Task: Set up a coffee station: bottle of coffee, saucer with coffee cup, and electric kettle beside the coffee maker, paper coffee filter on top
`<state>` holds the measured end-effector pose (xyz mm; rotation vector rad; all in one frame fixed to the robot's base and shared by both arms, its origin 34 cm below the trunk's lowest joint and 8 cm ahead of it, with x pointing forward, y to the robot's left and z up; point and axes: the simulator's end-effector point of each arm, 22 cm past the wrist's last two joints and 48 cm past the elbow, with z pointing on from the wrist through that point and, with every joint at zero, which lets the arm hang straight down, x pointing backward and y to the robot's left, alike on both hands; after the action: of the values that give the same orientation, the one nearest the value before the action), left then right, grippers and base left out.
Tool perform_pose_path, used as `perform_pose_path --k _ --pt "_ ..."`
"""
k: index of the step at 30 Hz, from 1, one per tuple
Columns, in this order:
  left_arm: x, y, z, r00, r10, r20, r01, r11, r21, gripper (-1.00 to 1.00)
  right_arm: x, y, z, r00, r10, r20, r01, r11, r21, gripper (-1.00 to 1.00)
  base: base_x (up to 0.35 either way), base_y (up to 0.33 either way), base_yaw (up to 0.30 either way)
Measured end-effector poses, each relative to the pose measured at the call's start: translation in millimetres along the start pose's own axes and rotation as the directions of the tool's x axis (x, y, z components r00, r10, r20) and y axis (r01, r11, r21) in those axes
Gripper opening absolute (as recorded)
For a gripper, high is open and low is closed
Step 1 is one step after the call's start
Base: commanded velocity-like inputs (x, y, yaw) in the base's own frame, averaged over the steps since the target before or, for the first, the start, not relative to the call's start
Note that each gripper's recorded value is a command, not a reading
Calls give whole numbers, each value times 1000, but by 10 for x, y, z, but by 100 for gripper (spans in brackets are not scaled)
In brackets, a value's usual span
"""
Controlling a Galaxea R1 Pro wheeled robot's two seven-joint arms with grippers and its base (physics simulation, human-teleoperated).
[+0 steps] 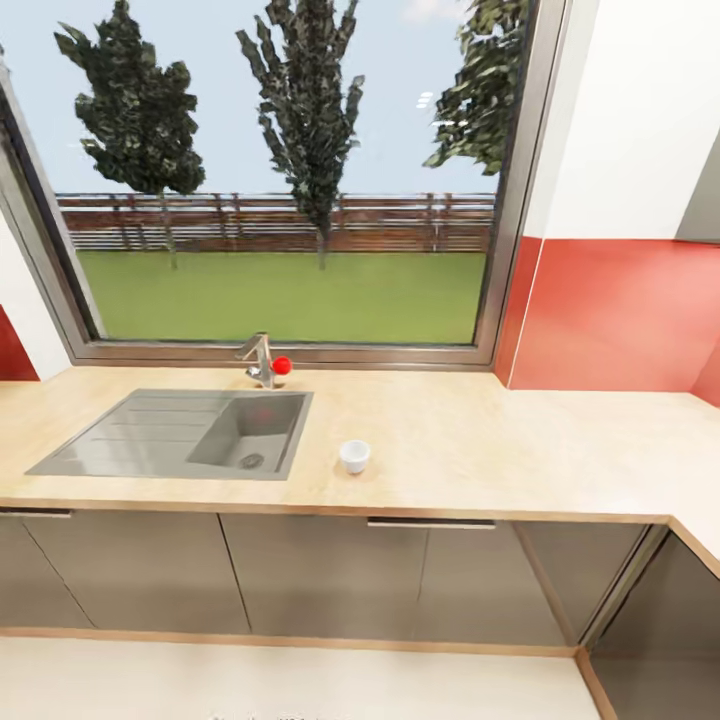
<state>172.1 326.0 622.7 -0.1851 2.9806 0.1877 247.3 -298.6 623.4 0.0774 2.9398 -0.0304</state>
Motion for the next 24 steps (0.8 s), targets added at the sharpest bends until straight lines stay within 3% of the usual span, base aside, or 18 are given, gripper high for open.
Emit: perform_pose_path --k 10,24 --pt "-17 12 1 1000 -4 4 4 1000 -2 100 -11 -2 -2 1000 -2 3 2 1000 1 100 -154 -142 89" --pt "-63 135 5 1000 5 11 -5 1000 -20 100 -14 120 1 1000 -9 4 9 1000 -15 100 -14 -10 2"
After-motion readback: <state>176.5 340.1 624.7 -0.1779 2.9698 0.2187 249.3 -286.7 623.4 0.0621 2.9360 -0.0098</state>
